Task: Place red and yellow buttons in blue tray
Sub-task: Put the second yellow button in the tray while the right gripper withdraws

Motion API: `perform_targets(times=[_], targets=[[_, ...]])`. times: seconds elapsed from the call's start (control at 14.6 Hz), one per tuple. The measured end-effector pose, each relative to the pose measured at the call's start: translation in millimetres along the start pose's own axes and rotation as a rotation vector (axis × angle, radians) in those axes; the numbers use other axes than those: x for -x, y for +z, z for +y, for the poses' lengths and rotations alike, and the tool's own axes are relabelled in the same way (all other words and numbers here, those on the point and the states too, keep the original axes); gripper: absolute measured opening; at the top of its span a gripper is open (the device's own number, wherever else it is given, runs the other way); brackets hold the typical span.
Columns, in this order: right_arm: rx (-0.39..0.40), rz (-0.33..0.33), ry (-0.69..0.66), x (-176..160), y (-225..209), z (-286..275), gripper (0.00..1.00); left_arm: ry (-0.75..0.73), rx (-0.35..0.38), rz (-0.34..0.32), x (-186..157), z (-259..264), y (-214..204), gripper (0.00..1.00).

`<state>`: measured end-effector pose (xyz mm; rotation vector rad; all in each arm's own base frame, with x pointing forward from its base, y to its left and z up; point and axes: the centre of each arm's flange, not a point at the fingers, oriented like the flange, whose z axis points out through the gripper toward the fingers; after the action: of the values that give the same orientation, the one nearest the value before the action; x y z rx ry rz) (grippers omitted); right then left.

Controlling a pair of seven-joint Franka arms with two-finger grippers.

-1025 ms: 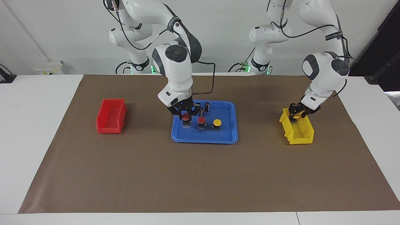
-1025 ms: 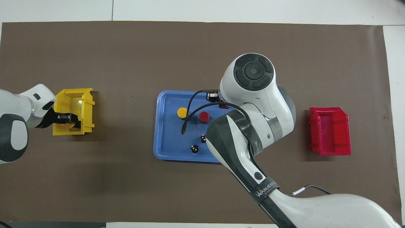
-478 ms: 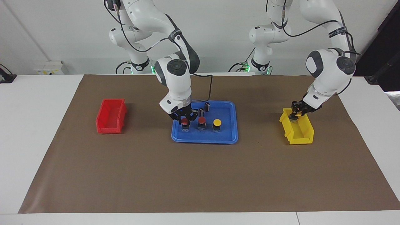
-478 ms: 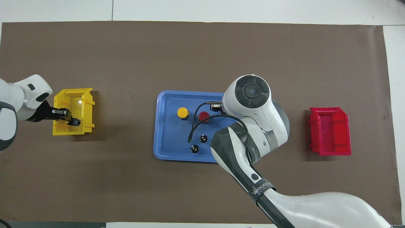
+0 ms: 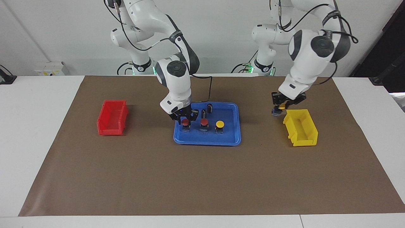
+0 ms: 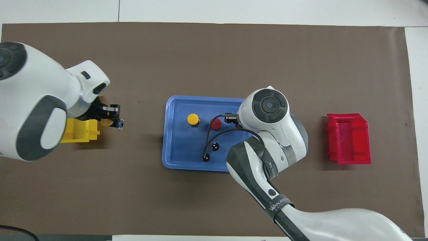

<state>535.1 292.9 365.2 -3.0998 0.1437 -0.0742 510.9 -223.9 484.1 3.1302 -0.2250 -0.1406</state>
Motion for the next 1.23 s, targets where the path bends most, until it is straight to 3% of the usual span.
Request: perform_targets(times=[0.21, 0.41, 0.62, 1.23], targets=[[-0.019, 0.041, 0.049, -31, -49, 17, 1.0, 0.044, 0.033, 0.028, 5, 56, 13, 0.41], [-0.01, 0.036, 0.102, -64, -139, 78, 1.0, 0.032, 0.042, 0.046, -1, 86, 39, 0.41], [0.001, 0.014, 0.135, -57, -205, 115, 1.0, 0.002, 0.052, 0.07, -18, 91, 69, 0.41], [0.022, -0.105, 0.005, -44, -287, 316, 1.0, -0.039, 0.059, 0.084, -31, 104, 108, 0.41]])
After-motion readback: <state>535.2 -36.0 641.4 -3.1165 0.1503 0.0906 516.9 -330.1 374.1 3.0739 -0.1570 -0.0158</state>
